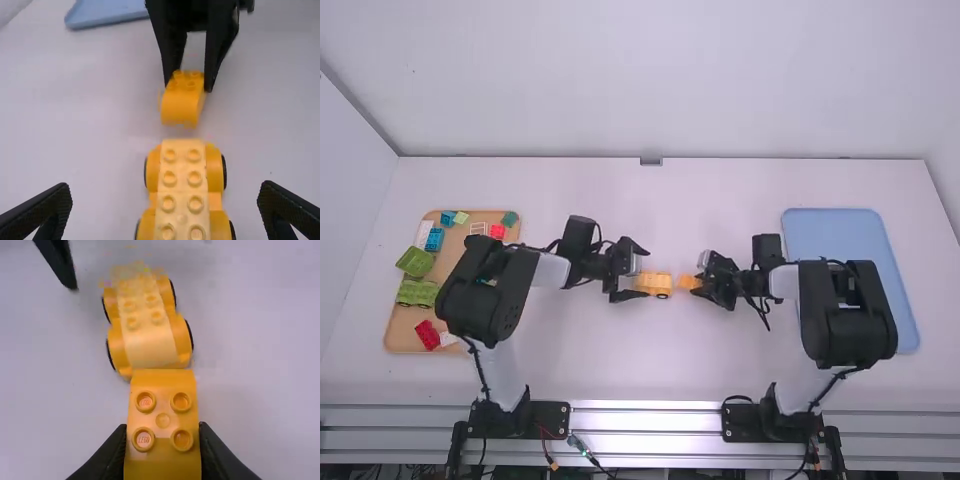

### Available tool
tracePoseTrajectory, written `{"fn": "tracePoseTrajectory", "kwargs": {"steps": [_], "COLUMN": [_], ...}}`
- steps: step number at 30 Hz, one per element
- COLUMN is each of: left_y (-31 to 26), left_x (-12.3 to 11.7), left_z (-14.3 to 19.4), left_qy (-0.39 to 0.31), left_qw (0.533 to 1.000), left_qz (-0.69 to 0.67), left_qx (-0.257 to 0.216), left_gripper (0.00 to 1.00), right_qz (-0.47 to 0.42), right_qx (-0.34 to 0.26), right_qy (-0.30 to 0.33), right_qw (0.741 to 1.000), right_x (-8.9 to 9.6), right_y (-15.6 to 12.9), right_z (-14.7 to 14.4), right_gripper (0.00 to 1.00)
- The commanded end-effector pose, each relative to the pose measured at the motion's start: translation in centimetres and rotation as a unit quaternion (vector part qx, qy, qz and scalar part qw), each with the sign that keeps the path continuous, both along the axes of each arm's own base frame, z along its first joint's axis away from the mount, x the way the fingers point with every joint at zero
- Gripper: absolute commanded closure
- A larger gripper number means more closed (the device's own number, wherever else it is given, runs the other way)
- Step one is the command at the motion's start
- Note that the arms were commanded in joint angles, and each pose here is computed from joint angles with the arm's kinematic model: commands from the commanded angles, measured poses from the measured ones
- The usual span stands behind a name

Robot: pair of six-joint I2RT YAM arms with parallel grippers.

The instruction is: Assemble lego blocks to make yellow taxi

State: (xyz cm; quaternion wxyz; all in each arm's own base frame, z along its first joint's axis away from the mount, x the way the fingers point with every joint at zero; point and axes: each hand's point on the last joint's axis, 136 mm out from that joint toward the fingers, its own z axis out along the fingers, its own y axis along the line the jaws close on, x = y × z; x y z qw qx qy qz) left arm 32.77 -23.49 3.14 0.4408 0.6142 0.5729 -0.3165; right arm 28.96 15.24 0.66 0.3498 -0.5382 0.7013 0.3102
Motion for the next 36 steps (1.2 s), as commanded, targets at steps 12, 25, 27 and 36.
{"fn": "tracePoseTrajectory", "kwargs": {"steps": [12, 25, 27, 36], "left_y": [-0.5, -0.8, -1.0, -1.1], "left_x": [-0.2, 0.5, 0.3, -0.2], "left_z": [-3.8, -4.1, -4.1, -4.3], "left_qy": [0.016, 0.009, 0.01, 0.016], "left_qw": [1.0, 1.0, 0.999, 0.999], "left_qz": [-0.02, -0.022, -0.026, -0.029], "left_qx": [-0.016, -0.018, -0.018, -0.016], "left_gripper": [0.06, 0.33, 0.36, 0.27], "right_qz": [0.102, 0.098, 0.098, 0.09], "right_qx": [-0.004, 0.014, 0.014, 0.011], "right_qy": [-0.085, -0.066, -0.064, -0.063], "right_qw": [0.991, 0.993, 0.993, 0.994], "right_x": [1.2, 1.5, 1.6, 1.9], "right_y": [5.1, 7.0, 7.0, 6.6], "right_z": [4.0, 2.9, 2.7, 2.6], "right_gripper": [0.78, 0.78, 0.78, 0.79]}}
